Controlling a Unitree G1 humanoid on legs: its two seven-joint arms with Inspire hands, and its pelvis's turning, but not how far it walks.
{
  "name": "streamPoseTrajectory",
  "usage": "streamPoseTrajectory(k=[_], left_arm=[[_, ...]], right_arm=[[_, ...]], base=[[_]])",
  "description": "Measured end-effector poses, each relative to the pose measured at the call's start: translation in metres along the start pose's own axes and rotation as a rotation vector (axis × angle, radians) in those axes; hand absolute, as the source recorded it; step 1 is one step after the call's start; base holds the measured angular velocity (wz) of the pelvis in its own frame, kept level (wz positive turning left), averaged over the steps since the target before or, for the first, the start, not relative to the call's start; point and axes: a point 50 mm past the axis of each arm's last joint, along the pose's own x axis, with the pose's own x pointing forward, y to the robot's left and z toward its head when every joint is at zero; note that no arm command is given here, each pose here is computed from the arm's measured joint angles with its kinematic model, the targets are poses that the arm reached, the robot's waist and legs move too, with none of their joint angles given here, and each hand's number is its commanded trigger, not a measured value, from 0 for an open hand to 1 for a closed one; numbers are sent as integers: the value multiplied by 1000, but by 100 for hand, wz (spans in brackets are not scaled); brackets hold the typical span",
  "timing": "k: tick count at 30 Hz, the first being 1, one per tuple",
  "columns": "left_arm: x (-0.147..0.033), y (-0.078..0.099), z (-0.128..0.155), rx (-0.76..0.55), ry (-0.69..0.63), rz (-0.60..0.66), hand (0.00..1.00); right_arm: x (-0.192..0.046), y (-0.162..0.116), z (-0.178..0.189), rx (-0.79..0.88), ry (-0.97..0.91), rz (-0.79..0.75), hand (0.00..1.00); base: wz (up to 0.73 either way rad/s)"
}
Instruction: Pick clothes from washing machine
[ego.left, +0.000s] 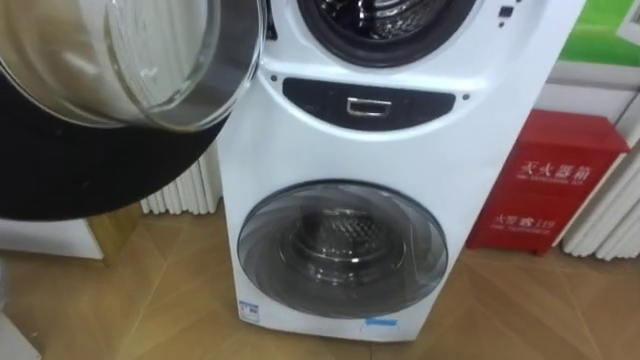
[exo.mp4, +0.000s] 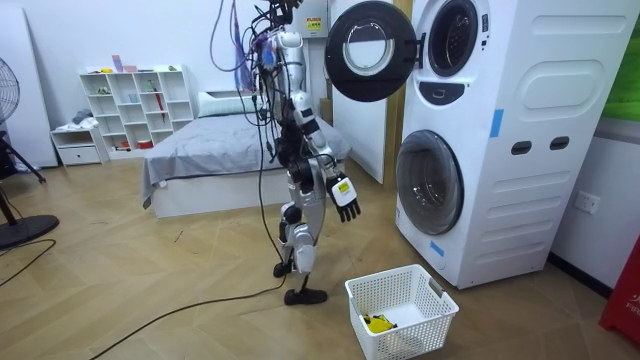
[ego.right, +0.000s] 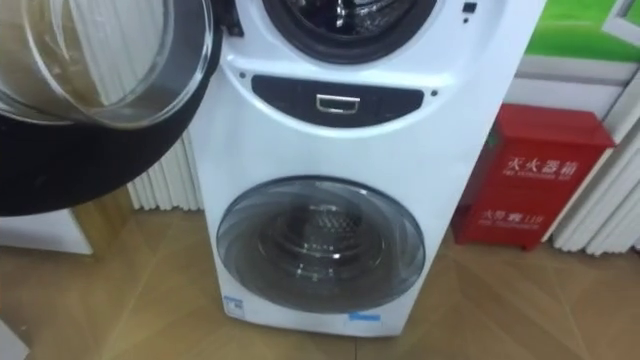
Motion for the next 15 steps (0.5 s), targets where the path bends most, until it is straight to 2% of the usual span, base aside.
streamPoseTrajectory(k=[6, 8, 11, 15], left_arm=[[-3, -1, -8, -114, 31, 41, 0], [-3, -1, -8, -124, 31, 40, 0], [-2, -1, -9, -209, 55, 42, 0], [1, 9, -6, -309, 55, 76, 0]], right_arm=[[0, 0, 2, -19, -7, 5, 0], [0, 0, 2, -13, -7, 3, 0], [0, -3, 2, -13, -8, -4, 0], [-2, -8, -3, 42, -8, -34, 0]], base=[[-12], [3], [7], [9]])
